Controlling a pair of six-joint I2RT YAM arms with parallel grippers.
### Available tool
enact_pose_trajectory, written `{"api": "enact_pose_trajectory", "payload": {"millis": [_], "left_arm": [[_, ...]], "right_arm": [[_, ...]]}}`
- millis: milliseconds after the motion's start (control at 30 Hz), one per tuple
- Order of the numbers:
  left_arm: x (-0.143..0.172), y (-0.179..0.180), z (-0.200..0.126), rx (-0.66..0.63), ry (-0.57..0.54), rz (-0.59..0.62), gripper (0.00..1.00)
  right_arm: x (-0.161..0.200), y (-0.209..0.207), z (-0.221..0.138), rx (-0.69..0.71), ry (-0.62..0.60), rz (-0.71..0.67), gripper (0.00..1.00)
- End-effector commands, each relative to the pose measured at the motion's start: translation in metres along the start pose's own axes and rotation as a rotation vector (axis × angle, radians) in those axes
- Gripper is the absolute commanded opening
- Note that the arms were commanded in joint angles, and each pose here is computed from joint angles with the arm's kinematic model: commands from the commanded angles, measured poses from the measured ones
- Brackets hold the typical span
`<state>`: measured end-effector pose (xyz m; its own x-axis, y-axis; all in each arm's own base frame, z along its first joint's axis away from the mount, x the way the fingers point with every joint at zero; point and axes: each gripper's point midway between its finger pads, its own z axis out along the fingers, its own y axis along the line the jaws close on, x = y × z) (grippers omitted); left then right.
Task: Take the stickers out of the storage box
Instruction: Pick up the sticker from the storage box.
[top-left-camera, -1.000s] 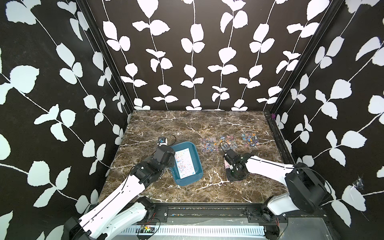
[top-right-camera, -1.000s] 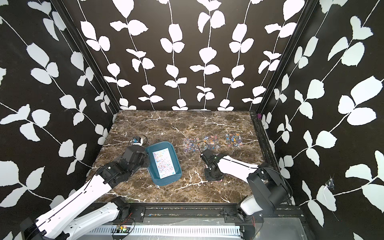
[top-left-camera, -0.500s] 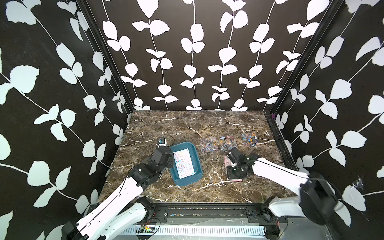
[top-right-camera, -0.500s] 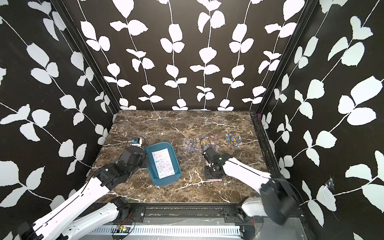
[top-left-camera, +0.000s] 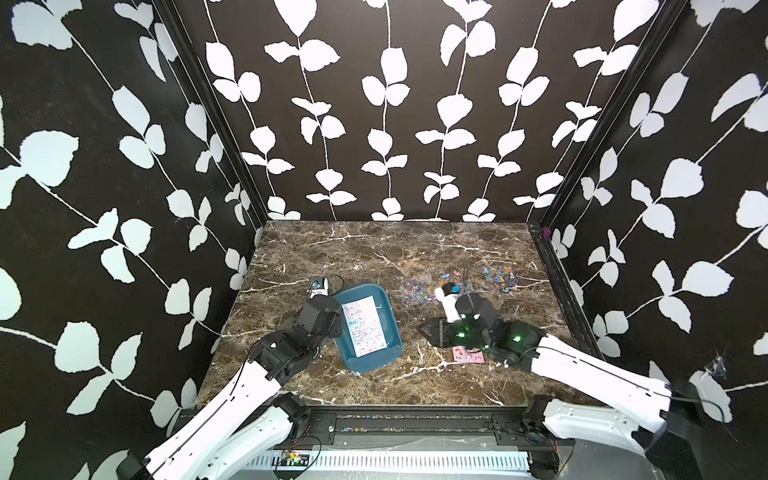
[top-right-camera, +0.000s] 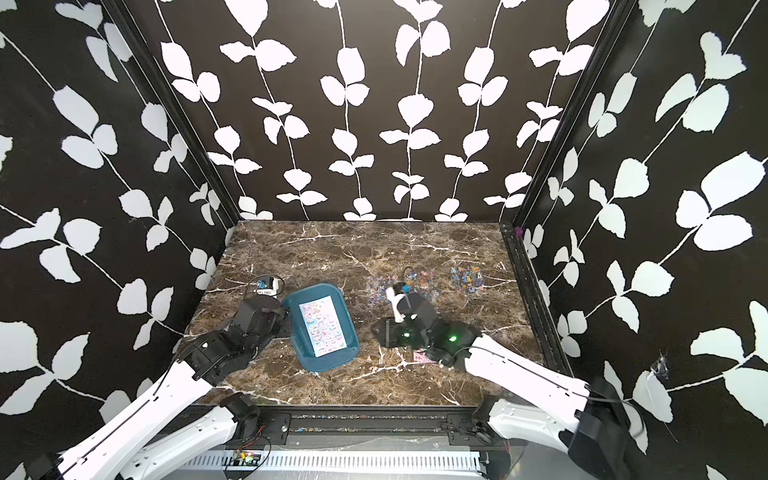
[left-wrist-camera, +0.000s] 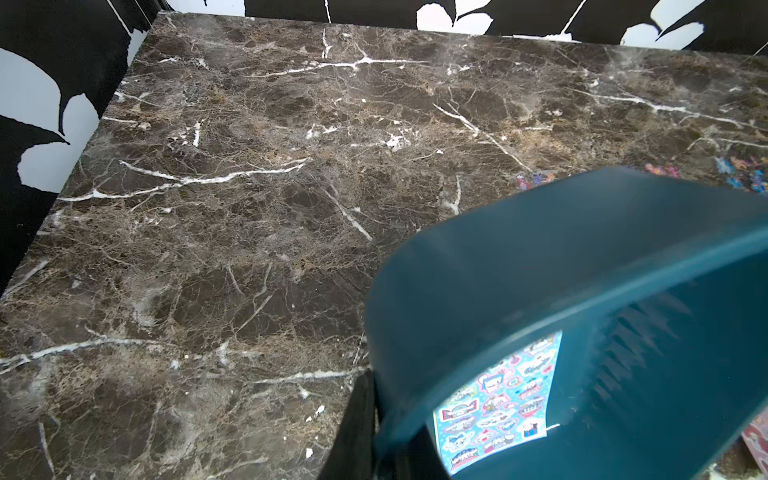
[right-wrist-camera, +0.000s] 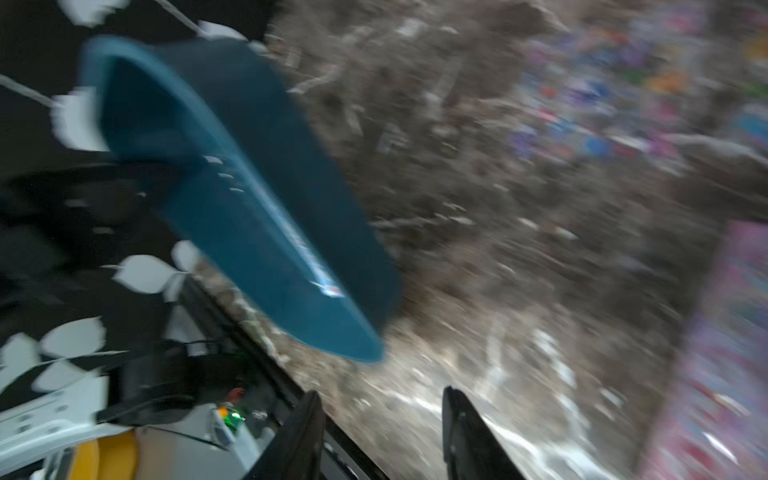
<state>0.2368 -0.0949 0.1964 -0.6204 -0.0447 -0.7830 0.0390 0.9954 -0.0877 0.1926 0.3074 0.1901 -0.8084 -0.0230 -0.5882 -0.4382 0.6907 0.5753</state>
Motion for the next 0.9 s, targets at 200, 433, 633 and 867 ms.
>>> {"api": "enact_pose_trajectory", "payload": {"millis": [200,433,633,867], "left_arm": [[0.001,-0.005,0.000,0.057,-0.042,-0.089,0.00],[0.008,-0.003,0.004,0.038,-0.016,-0.105,0.00],[0.007,-0.003,0.004,0.036,-0.016,-0.111,0.00],[0.008,-0.014,0.008,0.094,0.007,-0.095,0.00]], "right_arm": [[-0.009,0.065,0.074,0.015,-0.110,-0.274,0.43],[-0.017,0.029,0.095,0.345,-0.170,-0.377,0.42],[-0.018,0.007,0.116,0.500,-0.168,-0.381,0.44],[-0.021,-0.018,0.127,0.628,-0.161,-0.343,0.51]]}}
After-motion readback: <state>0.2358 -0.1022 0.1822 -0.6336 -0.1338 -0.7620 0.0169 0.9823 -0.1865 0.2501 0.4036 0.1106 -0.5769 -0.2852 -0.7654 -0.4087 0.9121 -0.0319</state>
